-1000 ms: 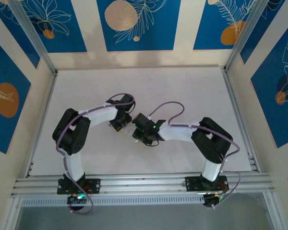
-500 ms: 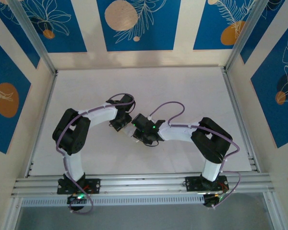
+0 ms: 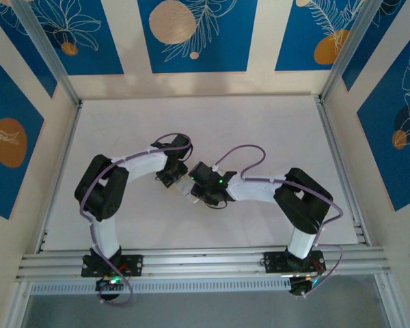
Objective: Load the batteries into the remote control
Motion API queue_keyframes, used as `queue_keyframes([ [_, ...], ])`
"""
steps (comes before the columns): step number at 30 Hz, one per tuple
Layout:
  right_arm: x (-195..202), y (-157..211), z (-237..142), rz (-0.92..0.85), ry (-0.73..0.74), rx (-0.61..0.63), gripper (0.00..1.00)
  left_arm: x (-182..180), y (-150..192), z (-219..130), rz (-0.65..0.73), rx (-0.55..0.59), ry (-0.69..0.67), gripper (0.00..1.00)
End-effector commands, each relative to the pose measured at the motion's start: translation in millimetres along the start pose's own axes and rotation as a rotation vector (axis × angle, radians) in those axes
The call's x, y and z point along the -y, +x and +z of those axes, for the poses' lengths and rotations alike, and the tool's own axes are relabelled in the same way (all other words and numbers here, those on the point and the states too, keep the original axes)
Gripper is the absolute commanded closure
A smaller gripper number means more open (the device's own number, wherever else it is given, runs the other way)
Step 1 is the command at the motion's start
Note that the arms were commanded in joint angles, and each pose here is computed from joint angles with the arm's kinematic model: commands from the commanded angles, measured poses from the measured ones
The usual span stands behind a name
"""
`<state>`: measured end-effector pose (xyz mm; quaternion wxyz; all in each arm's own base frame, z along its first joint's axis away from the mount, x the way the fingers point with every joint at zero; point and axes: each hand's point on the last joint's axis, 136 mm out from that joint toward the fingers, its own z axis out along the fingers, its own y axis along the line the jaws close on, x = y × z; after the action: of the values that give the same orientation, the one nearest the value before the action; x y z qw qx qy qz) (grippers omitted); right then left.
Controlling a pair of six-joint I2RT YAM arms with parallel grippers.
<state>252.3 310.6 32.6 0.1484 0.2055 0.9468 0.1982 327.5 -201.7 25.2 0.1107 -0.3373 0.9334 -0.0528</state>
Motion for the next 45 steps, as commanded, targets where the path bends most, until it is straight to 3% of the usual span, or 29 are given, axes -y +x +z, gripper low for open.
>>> queue_keyframes([
  [1, 9, -1, -13, -0.015, 0.016, 0.028, 0.56, -8, 15, -4, 0.007, -0.053, -0.019, 0.48],
  [17, 16, 33, -16, 0.025, -0.02, -0.018, 0.51, -5, 14, -6, 0.008, -0.049, -0.008, 0.48],
  [27, 4, 31, -5, 0.052, -0.091, -0.035, 0.56, -6, 14, -4, 0.008, -0.053, -0.009, 0.48],
  [45, 22, 20, 9, 0.144, -0.013, -0.027, 0.6, -7, 14, -3, 0.005, -0.061, -0.012, 0.49],
])
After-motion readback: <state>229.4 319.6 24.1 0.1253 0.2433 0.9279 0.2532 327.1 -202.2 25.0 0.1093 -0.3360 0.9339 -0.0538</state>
